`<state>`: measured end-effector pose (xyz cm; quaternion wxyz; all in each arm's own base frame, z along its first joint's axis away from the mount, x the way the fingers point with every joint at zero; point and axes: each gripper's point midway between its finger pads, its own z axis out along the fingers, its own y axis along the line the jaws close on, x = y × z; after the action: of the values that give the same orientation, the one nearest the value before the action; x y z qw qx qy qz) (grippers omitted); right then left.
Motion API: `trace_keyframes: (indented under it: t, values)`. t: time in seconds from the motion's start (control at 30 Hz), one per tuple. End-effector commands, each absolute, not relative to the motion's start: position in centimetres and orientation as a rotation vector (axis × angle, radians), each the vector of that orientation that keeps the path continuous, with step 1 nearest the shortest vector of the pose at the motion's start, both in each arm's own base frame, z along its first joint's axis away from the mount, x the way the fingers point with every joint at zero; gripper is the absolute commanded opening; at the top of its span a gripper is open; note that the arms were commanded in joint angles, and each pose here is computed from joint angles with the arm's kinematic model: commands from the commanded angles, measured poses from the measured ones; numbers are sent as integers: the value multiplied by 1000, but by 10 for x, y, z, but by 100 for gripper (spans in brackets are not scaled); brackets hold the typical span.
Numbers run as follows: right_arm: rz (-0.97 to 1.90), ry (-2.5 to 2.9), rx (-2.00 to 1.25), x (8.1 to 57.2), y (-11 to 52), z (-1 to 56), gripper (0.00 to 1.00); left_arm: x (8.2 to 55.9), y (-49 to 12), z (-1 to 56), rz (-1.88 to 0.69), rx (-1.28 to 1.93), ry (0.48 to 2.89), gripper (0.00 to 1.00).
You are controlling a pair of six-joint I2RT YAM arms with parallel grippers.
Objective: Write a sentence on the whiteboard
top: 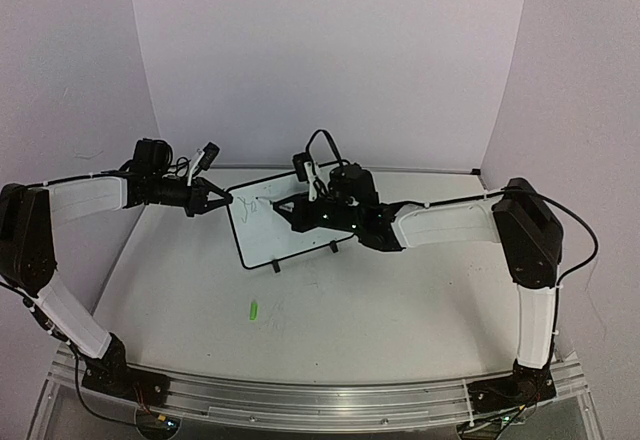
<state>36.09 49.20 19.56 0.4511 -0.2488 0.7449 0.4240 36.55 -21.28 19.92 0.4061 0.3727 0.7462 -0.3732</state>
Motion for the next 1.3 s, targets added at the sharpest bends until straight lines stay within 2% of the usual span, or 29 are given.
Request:
trace_keyframes:
  t: [0.0, 0.8, 1.27]
  values:
    - [1033, 1825, -575, 372, 492, 203, 0, 374, -207, 187, -884, 933, 1942, 0]
    - [978, 1903, -516, 374, 472, 178, 0, 373, -207, 189, -880, 934, 1940, 0]
    - [1087, 1790, -555, 357, 472, 223, 0, 373, -207, 189, -881, 935, 1940, 0]
